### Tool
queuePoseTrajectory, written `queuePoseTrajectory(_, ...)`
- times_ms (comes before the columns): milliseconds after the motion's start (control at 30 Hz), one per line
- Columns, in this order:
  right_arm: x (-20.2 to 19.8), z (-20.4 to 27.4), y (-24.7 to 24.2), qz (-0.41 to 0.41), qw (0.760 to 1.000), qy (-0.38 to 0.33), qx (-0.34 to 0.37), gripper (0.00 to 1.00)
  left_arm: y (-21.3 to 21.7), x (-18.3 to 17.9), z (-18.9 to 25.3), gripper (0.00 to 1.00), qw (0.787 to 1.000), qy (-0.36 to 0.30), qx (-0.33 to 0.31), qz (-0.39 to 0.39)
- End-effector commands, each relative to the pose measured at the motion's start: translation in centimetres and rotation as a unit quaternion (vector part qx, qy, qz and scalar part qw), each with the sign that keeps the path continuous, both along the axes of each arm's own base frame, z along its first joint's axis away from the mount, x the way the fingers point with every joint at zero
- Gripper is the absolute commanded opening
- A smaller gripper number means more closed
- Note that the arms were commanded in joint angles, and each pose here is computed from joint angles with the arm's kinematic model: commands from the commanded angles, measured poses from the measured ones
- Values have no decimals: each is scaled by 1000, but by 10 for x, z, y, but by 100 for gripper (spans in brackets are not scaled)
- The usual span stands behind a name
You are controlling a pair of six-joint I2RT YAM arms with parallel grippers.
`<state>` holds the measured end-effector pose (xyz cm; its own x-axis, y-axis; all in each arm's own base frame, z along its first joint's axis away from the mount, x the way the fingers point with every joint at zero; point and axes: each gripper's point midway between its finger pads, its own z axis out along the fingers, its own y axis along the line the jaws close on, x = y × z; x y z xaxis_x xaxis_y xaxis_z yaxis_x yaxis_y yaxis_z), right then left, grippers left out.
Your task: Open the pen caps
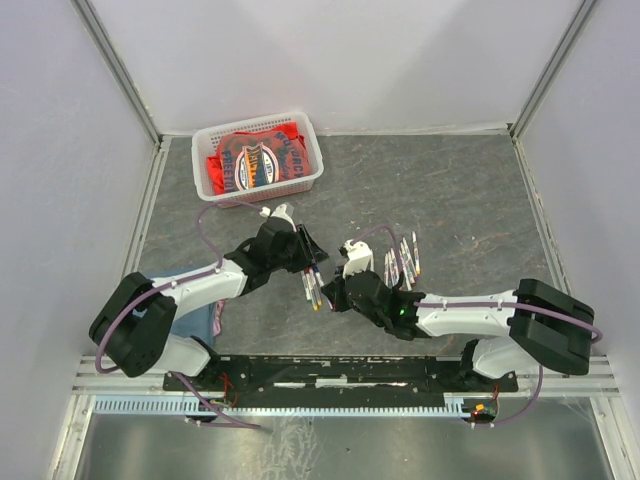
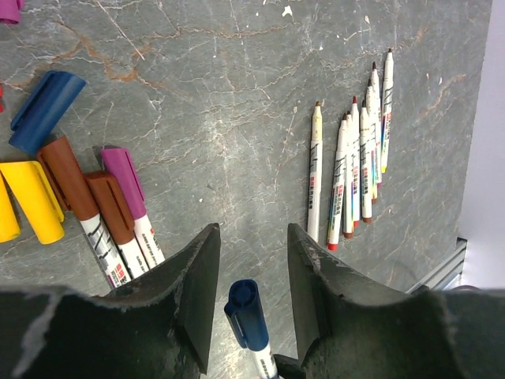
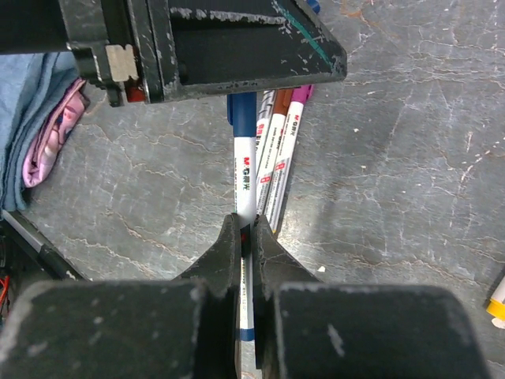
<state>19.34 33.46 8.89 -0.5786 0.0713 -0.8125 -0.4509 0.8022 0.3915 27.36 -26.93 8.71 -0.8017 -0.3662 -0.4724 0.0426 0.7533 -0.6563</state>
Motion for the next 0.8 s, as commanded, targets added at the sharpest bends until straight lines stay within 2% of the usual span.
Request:
queuePoseTrajectory(0,1,23,8,3,999,-12,45,1,-9,-1,19,44,999,-15,-43,0)
queuePoseTrajectory(200,2,26,5,0,998,-8,58,1,-3,-3,24,32,998,-24,-50,10)
queuePoseTrajectory(467,5,24,4,0,998,3,69,1,-6,-5,26,23,998,-23,-63,4)
queuePoseTrajectory(633,8,23,0,-5,997,8,79,1,-8,-7,27,3,997,-25,-68,-2)
queuePoseTrajectory(767,9,24,-4,-6,996,10,88,1,-9,-8,29,3,997,-29,-74,-8)
